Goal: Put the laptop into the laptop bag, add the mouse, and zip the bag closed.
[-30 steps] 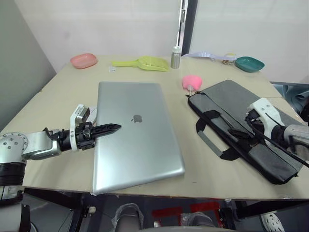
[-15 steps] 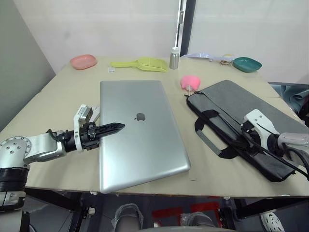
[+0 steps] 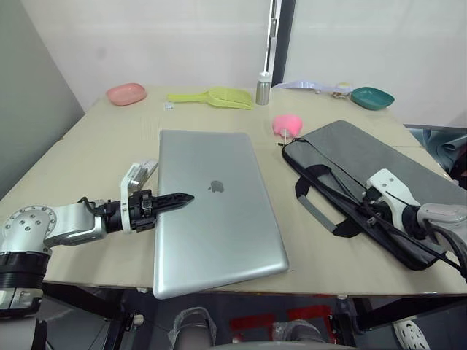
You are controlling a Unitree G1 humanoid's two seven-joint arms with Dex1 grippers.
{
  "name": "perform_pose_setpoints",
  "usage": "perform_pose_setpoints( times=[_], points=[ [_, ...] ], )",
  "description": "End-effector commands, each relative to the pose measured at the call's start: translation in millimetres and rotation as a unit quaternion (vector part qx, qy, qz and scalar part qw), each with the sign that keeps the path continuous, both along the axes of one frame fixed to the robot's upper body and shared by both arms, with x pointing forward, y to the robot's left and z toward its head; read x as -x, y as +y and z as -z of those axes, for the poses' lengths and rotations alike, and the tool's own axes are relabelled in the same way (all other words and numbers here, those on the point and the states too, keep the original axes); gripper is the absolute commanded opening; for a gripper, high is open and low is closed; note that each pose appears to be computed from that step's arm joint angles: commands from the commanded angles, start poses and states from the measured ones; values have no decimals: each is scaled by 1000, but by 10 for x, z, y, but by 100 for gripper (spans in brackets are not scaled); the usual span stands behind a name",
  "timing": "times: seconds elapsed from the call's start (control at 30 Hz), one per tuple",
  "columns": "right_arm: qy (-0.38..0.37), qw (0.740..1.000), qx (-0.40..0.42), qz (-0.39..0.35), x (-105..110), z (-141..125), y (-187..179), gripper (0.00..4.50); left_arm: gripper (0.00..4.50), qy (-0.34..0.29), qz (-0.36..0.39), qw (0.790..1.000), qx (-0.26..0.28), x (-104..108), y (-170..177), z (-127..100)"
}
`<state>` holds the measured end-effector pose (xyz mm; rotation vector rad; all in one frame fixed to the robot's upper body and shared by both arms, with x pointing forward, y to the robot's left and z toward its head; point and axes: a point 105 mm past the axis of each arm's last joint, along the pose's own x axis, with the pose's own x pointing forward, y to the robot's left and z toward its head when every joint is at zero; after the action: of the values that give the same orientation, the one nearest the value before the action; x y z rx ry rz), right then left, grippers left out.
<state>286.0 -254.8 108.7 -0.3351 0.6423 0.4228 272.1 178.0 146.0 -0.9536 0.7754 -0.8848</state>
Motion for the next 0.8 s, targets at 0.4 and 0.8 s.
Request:
perform_pose_setpoints(
  times=[0.4,0.8],
  points=[
    [-52,987,-153,14,-265,-722,310,4,28,-61,-5,987,147,-309,-423,-446],
    [-77,977,-199,32,-353,-1032,442,4,28,9,-33,989,145,-317,-528,-111]
  ],
)
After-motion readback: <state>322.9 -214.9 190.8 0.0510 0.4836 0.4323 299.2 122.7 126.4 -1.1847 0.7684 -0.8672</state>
